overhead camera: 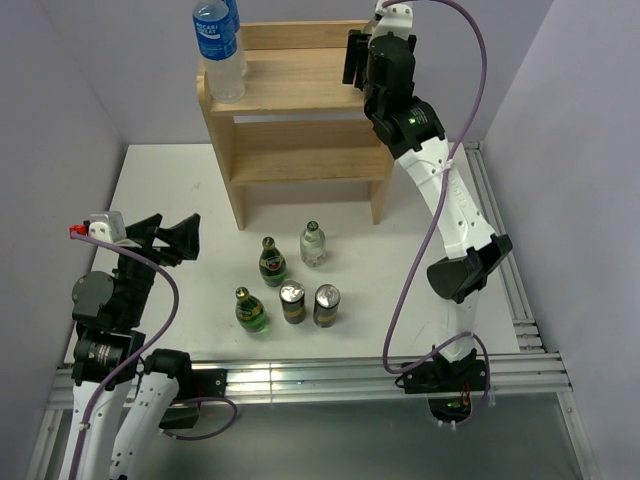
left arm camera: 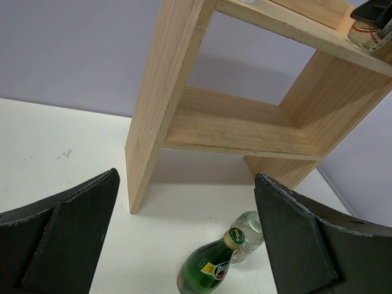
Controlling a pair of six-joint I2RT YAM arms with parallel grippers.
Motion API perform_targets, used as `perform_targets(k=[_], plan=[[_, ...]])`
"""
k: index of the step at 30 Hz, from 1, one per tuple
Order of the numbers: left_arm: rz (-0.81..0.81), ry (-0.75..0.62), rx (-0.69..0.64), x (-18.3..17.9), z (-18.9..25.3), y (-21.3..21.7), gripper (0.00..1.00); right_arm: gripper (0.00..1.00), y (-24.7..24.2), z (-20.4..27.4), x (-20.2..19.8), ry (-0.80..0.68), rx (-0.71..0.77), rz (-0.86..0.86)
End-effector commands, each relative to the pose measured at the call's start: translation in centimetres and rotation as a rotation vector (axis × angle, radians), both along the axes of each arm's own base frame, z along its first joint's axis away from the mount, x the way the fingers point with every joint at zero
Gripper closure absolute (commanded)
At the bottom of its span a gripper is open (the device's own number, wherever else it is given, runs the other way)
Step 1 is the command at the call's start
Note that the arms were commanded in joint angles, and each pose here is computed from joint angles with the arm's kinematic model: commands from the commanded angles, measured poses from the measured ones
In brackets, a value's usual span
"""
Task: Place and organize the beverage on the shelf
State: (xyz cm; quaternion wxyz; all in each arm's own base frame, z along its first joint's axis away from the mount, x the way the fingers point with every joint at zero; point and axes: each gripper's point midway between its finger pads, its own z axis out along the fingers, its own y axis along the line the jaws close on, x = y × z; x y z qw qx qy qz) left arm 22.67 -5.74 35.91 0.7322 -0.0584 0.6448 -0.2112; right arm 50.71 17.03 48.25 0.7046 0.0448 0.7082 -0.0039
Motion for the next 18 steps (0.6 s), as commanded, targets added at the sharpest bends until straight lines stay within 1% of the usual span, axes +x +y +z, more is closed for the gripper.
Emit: perform_targets(k=[1,4,5,6,8,9,11,12,14,15,17,18], plan=[[0.006,-0.03,0.023,-0.3,0.7,0.2,0.01,1.0,-1.4,3.8,-0.4,-0.121,0.094,-0.019],[0.006,-0.031,0.023,-0.3,0.7,0.2,0.01,1.0,-1.4,3.3,-0.2,-0.111,0.097,-0.026],[0.006,-0.031,0.023,-0.3,0.7,0.2,0.01,0.95,-1.4,3.0,0.0,-0.104,0.095,-0.031],[0.006,-0.031,0.023,-0.3,0.7,0.2,0.01,0.84,-1.4,3.0,-0.1,-0.103,0.098,-0.031],[0.008,-0.031,0.023,-0.3,0.7,0.2,0.01,0.71,-1.4,2.8,0.0,-0.1,0.099,-0.031],[0.008,-0.031,0.023,-0.3,0.7,0.2,0.01,0.57,-1.4,2.8,-0.1,-0.099,0.101,-0.03],[0.011,-0.03,0.024,-0.3,0.7,0.3,0.01,0.45,-1.4,2.7,-0.1,-0.098,0.103,-0.033],[0.011,-0.033,0.024,-0.3,0.7,0.3,0.01,0.33,-1.4,2.7,-0.1,-0.1,0.104,-0.032],[0.011,-0.034,0.022,-0.4,0.8,0.3,0.01,0.25,-1.4,2.6,-0.1,-0.097,0.104,-0.033],[0.012,-0.033,0.024,-0.3,0.7,0.3,0.01,0.18,-1.4,2.4,-0.1,-0.096,0.104,-0.035],[0.013,-0.035,0.025,-0.4,0.7,0.4,0.01,0.15,-1.4,2.2,0.0,-0.088,0.101,-0.038],[0.014,-0.034,0.023,-0.4,0.8,0.4,0.01,0.11,-1.4,2.0,0.1,-0.085,0.099,-0.038]])
